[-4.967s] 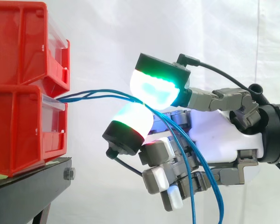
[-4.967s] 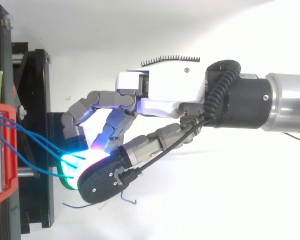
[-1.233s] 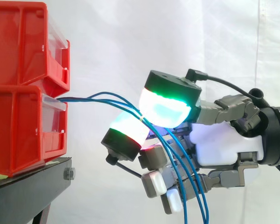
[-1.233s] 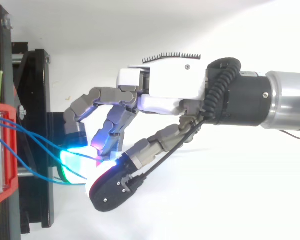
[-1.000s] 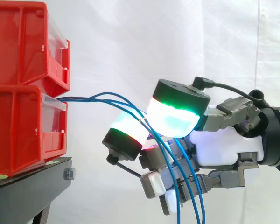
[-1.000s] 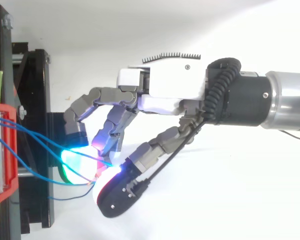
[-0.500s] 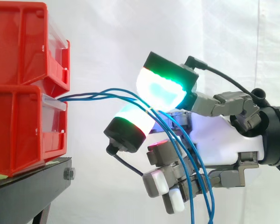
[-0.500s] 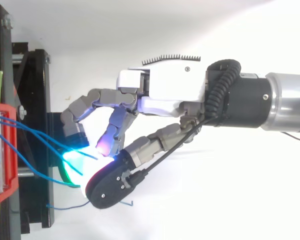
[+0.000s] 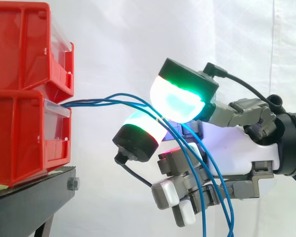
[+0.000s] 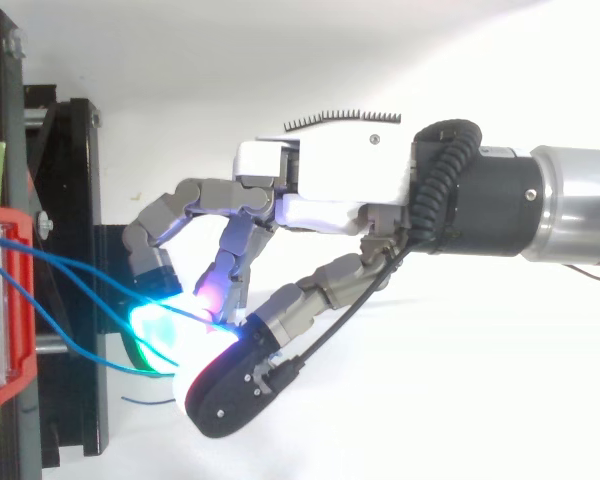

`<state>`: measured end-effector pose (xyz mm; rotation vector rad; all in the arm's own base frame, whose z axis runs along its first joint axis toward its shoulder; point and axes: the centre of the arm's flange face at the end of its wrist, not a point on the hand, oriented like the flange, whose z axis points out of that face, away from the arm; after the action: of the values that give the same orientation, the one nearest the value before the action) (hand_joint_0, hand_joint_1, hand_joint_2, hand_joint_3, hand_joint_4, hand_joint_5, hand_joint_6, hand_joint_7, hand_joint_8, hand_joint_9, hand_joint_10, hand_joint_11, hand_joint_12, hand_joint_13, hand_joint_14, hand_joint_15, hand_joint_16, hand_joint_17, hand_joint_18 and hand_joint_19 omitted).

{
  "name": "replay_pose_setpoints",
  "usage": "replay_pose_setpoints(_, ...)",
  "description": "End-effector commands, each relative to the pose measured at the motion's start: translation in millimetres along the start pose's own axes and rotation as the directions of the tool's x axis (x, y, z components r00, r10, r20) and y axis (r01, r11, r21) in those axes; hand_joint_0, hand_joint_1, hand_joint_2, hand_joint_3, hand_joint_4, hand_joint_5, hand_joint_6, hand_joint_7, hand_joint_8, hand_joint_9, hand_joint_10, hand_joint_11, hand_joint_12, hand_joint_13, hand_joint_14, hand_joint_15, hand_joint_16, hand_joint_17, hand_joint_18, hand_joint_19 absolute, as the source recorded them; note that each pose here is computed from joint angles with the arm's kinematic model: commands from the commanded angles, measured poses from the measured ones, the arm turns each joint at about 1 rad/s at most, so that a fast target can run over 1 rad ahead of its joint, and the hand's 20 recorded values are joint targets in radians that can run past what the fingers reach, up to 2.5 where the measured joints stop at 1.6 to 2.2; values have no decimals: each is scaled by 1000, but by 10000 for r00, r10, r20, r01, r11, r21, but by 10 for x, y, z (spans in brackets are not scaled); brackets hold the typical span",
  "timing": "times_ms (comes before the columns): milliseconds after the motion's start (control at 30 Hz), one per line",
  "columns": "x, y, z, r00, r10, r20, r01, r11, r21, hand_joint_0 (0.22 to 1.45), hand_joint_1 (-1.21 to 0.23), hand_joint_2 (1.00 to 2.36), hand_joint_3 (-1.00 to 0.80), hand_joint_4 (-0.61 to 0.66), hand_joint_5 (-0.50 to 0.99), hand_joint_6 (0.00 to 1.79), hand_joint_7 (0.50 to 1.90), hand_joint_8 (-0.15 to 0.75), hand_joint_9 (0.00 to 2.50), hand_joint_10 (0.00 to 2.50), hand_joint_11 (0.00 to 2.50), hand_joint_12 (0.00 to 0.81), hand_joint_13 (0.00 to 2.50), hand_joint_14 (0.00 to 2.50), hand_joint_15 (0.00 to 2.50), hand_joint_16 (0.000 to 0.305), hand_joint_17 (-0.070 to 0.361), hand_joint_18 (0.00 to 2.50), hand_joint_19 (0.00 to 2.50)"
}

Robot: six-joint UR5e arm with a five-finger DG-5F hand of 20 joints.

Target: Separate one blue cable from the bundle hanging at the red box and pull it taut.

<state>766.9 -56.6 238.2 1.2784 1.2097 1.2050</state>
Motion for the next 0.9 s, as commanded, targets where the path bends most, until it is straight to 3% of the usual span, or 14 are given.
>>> replay_pose_setpoints(0,0,-12,1,10000,-10,-4,10,10000,18,582,-917,1000,-500,-44,-109,873,1257,252,1223,32,1075,339,1016,27,709,42,95,945,674)
replay_pose_setpoints(167,-2,-12,1,10000,-10,11,10,10000,18,524,-861,1000,-500,-111,-86,850,1225,249,1253,31,1013,350,1032,25,703,44,100,968,670)
replay_pose_setpoints(233,-1,-1,-1,10000,8,10,-8,10000,2,533,-676,1000,-500,-158,-68,835,1269,240,1309,32,988,346,1044,25,702,44,99,978,690)
replay_pose_setpoints(367,-2,-4,-4,10000,4,12,-4,10000,33,579,-606,1000,-500,-156,-65,847,1255,221,1354,31,1005,339,1070,25,711,42,95,981,720)
replay_pose_setpoints(500,-1,-1,-1,10000,8,10,-8,10000,2,621,-721,1000,-499,-76,-76,834,1274,239,1318,36,1032,347,1055,26,718,42,95,958,721)
replay_pose_setpoints(600,-2,-2,-3,10000,6,11,-6,10000,17,636,-845,1012,-380,58,-115,865,1318,254,1309,34,1168,359,1035,26,730,44,99,966,712)
replay_pose_setpoints(700,-2,-2,-3,10000,6,11,-6,10000,17,695,-930,1017,-311,-7,-141,898,1312,243,1325,33,1376,351,1039,27,753,44,99,961,684)
replay_pose_setpoints(800,-1,-1,-1,10000,8,10,-8,10000,2,734,-955,1000,-500,-17,-157,903,1267,233,1281,36,1388,347,1023,27,747,44,99,948,647)
replay_pose_setpoints(867,-1,-1,-1,10000,8,10,-8,10000,2,713,-957,1000,-500,-1,-161,904,1225,233,1277,33,1386,344,1014,27,743,44,98,915,632)
